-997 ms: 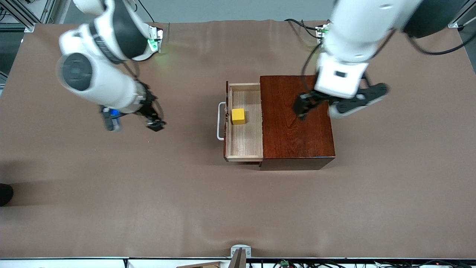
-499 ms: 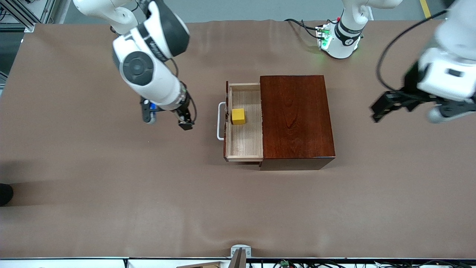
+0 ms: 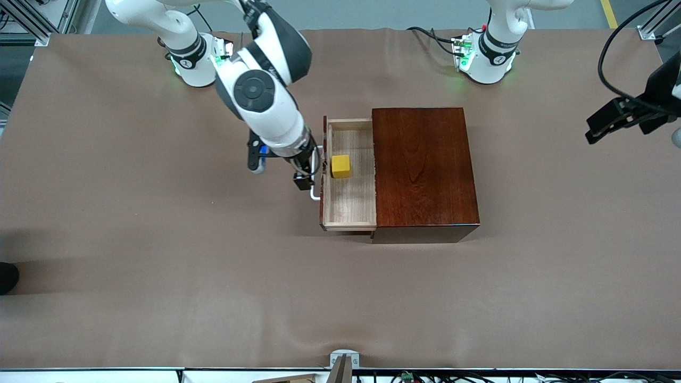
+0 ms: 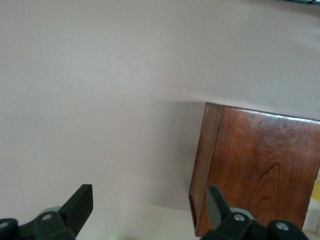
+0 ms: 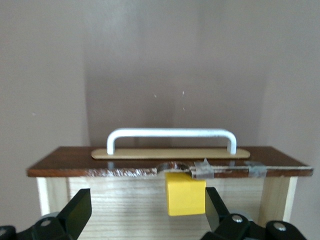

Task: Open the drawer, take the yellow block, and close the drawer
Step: 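Lower the right gripper into the drawer and grasp the yellow cube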

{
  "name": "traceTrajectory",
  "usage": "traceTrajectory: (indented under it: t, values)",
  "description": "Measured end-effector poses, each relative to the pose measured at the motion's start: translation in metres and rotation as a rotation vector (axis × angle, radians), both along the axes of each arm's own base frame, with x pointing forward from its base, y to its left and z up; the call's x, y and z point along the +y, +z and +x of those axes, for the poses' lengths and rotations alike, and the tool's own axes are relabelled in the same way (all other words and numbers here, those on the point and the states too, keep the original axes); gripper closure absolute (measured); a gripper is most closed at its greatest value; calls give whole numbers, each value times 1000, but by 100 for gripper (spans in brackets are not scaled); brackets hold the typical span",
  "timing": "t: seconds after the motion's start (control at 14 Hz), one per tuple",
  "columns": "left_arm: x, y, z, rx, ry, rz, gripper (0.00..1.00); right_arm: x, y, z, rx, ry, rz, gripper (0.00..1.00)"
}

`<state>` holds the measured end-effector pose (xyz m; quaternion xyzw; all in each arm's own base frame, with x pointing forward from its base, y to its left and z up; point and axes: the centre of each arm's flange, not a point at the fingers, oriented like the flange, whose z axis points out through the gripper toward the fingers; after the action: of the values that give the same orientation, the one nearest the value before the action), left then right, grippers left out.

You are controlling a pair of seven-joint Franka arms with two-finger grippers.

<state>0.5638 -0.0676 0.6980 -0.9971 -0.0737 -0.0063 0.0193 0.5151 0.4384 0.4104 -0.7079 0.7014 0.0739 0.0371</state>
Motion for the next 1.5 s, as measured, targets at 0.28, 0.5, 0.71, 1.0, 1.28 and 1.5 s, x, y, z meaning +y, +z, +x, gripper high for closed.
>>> traceTrajectory:
  t: [0.28,0.5,0.71,1.0,1.28,1.5]
  values:
    - [12,-9,-12,35,-33,-2,0,28,-18,-17,2,2,-2,0]
    - [18,-15,-22,29,-55,-2,0,49,-34,-29,-11,-3,8,0]
    - [20,-21,-27,14,-58,-3,0,62,-61,-36,2,13,-9,0]
    - [25,-19,-27,-14,-53,-4,0,66,-77,-41,22,22,-29,0]
    - [25,-20,-27,-13,-53,-4,0,70,-89,-50,38,36,-46,6]
    - [25,-20,-27,-13,-54,-4,0,71,-87,-49,28,51,-42,36]
